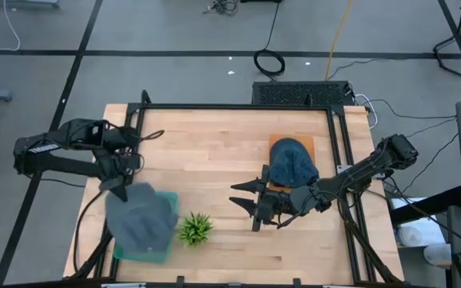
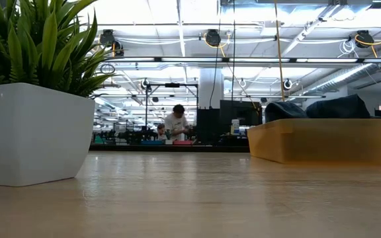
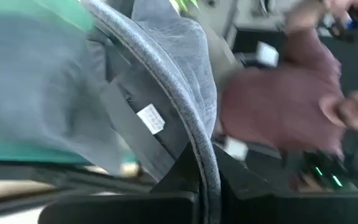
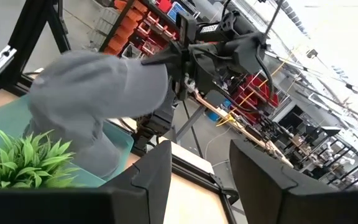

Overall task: Pick & Place hat
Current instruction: Put the gray cap into the green bin, then return to Home Position

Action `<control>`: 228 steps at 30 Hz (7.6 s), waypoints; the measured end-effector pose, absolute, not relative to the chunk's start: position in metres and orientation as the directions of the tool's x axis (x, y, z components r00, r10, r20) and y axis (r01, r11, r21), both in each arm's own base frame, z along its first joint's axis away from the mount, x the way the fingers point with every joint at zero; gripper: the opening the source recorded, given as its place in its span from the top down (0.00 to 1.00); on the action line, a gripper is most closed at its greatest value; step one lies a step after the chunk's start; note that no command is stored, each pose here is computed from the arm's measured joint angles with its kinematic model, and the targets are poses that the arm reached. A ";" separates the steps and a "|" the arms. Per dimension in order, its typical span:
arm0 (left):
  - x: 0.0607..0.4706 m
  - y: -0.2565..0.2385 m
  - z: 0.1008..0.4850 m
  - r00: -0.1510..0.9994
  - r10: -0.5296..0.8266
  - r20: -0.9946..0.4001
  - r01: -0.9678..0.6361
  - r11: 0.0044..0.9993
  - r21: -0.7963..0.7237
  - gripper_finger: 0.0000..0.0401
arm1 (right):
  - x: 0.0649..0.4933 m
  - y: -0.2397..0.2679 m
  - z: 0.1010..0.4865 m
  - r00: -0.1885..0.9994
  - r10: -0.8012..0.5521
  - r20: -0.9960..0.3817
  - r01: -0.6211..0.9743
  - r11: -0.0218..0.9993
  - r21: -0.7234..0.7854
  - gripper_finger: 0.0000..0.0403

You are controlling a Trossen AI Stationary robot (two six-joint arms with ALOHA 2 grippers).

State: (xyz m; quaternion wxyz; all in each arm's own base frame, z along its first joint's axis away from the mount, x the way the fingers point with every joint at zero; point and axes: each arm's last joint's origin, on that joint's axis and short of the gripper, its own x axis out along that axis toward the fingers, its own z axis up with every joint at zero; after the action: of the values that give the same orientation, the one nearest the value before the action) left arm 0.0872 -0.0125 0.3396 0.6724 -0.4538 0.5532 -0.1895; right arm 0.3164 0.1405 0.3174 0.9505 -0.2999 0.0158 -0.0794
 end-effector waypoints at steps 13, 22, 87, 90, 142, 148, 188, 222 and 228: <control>0.063 -0.027 0.379 0.308 -0.731 -0.609 -0.181 0.583 -0.792 0.98 | 0.316 0.137 0.312 0.985 -0.171 0.016 0.152 0.826 -0.542 0.64; 0.084 -0.034 0.370 0.263 -0.649 -0.714 -0.171 0.697 -0.697 0.98 | 0.318 0.128 0.303 0.980 -0.197 -0.004 0.165 0.833 -0.528 0.64; 0.120 -0.080 0.230 0.175 -0.615 -0.769 -0.417 0.661 -0.624 0.26 | 0.315 0.135 0.298 0.985 -0.170 -0.042 0.124 0.849 -0.513 0.65; 0.121 -0.083 0.211 0.159 -0.606 -0.780 -0.398 0.684 -0.612 0.27 | 0.315 0.135 0.298 0.985 -0.170 -0.042 0.124 0.849 -0.513 0.65; 0.108 -0.043 0.294 0.882 -0.339 -0.328 0.292 0.939 -0.183 0.46 | 0.301 0.134 0.259 0.996 -0.079 -0.037 0.069 0.972 -0.224 0.65; 0.102 -0.035 0.286 0.962 -0.143 -0.232 0.141 0.990 -0.023 0.49 | 0.277 0.123 0.224 0.995 -0.078 -0.062 0.066 0.983 -0.172 0.65; 0.096 -0.029 0.211 0.999 -0.025 0.024 0.025 0.999 0.026 0.52 | 0.126 0.036 0.216 0.985 0.159 0.066 -0.158 0.987 -0.020 0.65; 0.088 -0.027 0.175 0.996 -0.076 -0.047 0.077 0.997 0.007 0.52 | 0.104 0.027 0.179 0.990 0.118 0.079 -0.115 0.993 -0.035 0.65; 0.089 -0.027 0.176 0.997 -0.079 -0.018 0.079 0.997 0.016 0.50 | 0.103 0.026 0.176 0.995 0.084 0.048 -0.081 0.995 -0.051 0.65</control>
State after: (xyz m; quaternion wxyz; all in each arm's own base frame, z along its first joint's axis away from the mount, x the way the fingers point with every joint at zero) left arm 0.0890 -0.0273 0.1761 0.9991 0.0082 0.0085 -0.0395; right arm 0.1031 0.0259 0.1757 0.9985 -0.0245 -0.0251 0.0414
